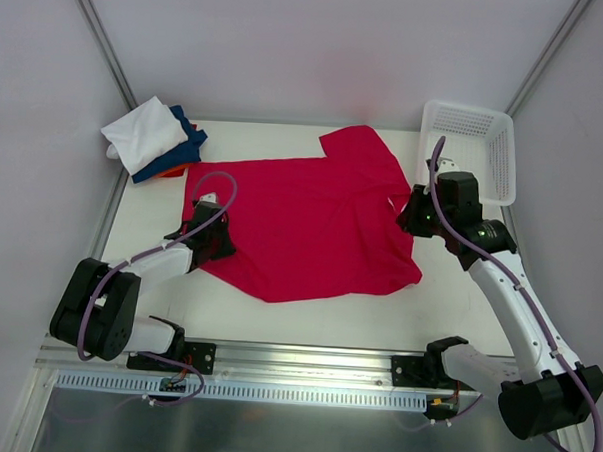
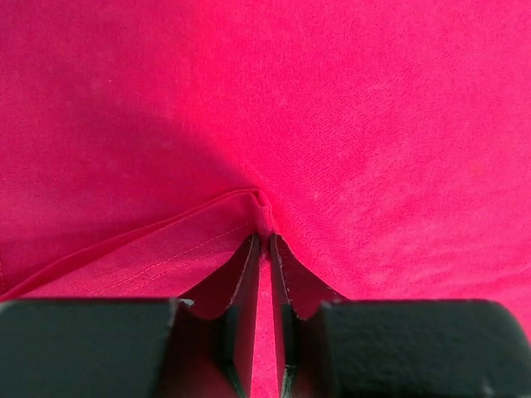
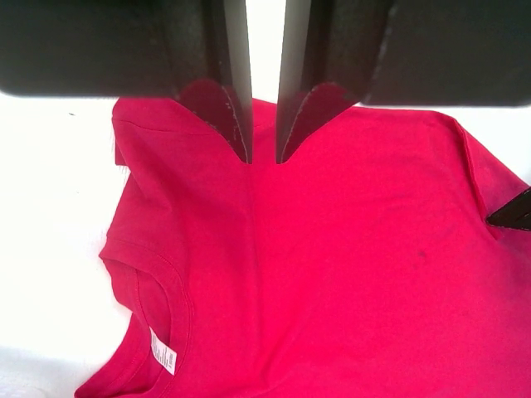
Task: Fold and stack the t-shirts
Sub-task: Flatten the tshirt out
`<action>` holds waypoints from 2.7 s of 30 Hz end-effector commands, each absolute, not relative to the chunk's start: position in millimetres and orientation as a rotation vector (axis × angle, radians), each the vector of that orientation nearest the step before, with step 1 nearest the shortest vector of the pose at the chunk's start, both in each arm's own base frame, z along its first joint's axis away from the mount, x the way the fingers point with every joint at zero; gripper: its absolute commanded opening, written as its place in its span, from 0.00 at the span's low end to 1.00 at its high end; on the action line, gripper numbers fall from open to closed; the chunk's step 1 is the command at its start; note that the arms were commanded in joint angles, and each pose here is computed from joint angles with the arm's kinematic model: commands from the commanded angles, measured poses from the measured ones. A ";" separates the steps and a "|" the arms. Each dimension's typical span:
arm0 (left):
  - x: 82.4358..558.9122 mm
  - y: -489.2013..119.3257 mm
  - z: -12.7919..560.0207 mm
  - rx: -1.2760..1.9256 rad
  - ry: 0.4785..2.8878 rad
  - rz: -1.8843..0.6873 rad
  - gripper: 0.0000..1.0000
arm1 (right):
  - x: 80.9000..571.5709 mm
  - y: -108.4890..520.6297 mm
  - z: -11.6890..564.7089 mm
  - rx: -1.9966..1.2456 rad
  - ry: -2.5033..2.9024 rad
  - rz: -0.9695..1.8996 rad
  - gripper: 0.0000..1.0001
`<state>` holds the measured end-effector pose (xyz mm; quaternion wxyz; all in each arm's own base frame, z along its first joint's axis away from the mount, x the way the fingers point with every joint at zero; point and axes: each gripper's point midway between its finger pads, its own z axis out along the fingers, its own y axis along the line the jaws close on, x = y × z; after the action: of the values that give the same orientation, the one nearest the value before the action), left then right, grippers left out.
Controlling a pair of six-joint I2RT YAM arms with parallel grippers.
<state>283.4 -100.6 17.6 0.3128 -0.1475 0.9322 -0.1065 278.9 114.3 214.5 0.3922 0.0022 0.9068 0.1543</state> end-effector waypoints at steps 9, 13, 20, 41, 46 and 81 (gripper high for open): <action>279.8 -100.0 17.8 -0.408 2.481 -0.248 0.00 | 264.7 94.6 202.0 0.068 2.314 0.300 0.20; 277.5 -97.2 18.0 -0.430 2.476 -0.236 0.00 | 239.1 86.6 168.5 0.121 2.367 0.292 0.20; 277.1 -93.9 17.3 -0.439 2.477 -0.212 0.00 | 192.2 69.7 132.0 0.275 2.394 0.288 0.21; 277.8 -94.0 16.9 -0.435 2.482 -0.208 0.00 | 148.5 83.5 71.1 0.449 2.476 0.446 0.16; 278.1 -94.3 16.9 -0.431 2.485 -0.208 0.00 | 155.0 85.4 62.8 0.440 2.478 0.440 0.20; 277.1 -94.7 15.3 -0.426 2.494 -0.208 0.00 | 204.2 82.4 41.3 0.310 2.458 0.281 0.27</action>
<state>281.1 -97.8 17.1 0.3079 -0.1598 0.9330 -0.0958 186.1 80.5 25.2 0.2850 0.1278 0.9439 0.1076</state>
